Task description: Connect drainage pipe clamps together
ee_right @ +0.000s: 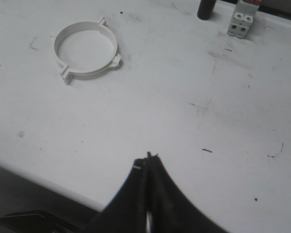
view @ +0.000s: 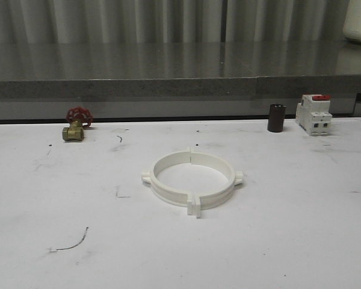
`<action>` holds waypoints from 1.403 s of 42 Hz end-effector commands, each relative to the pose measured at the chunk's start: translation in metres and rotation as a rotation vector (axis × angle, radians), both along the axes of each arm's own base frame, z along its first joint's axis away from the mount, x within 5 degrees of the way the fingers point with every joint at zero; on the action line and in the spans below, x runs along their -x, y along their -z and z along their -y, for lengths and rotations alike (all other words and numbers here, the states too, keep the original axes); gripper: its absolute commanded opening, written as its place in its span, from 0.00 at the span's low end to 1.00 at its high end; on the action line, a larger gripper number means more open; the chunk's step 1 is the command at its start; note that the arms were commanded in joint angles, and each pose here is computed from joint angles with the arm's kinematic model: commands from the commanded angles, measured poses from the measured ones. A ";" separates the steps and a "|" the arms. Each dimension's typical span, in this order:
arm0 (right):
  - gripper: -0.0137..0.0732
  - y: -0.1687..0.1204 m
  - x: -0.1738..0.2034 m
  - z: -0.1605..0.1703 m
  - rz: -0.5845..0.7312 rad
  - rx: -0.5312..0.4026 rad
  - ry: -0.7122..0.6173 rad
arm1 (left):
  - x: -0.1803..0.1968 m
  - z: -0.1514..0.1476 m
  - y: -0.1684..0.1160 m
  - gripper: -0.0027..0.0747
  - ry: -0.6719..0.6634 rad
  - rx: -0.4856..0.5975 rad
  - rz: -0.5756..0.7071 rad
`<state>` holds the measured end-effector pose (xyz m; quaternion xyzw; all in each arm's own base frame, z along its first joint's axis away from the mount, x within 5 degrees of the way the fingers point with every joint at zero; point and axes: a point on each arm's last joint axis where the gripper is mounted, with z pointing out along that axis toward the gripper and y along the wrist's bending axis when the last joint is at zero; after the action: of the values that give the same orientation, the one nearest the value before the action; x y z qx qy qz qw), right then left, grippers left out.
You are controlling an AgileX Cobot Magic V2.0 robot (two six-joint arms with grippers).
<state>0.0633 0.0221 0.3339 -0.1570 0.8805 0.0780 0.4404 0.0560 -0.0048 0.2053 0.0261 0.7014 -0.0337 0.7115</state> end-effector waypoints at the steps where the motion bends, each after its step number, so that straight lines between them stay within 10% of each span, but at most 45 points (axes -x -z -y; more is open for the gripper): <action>1: 0.08 -0.011 -0.003 -0.001 0.077 -0.016 -0.014 | 0.000 0.000 0.000 0.01 -0.005 0.015 0.062; 23: 0.08 0.028 0.010 0.015 0.162 0.005 0.097 | 0.000 0.000 0.000 0.01 -0.005 0.015 0.062; 37: 0.08 0.080 0.011 0.013 0.590 -0.369 0.248 | 0.000 0.000 0.000 0.01 -0.005 0.015 0.062; 45: 0.08 0.116 0.010 0.020 0.806 -0.388 0.327 | 0.000 0.000 0.000 0.01 -0.005 0.015 0.062; 59: 0.08 0.117 0.010 0.019 0.784 -0.376 0.328 | 0.000 0.000 0.000 0.01 -0.005 0.015 0.062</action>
<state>0.0563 0.0035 0.2068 0.0568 0.6700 0.1083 0.7322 0.0560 -0.0048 0.2049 0.0253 0.7029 -0.0339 0.7100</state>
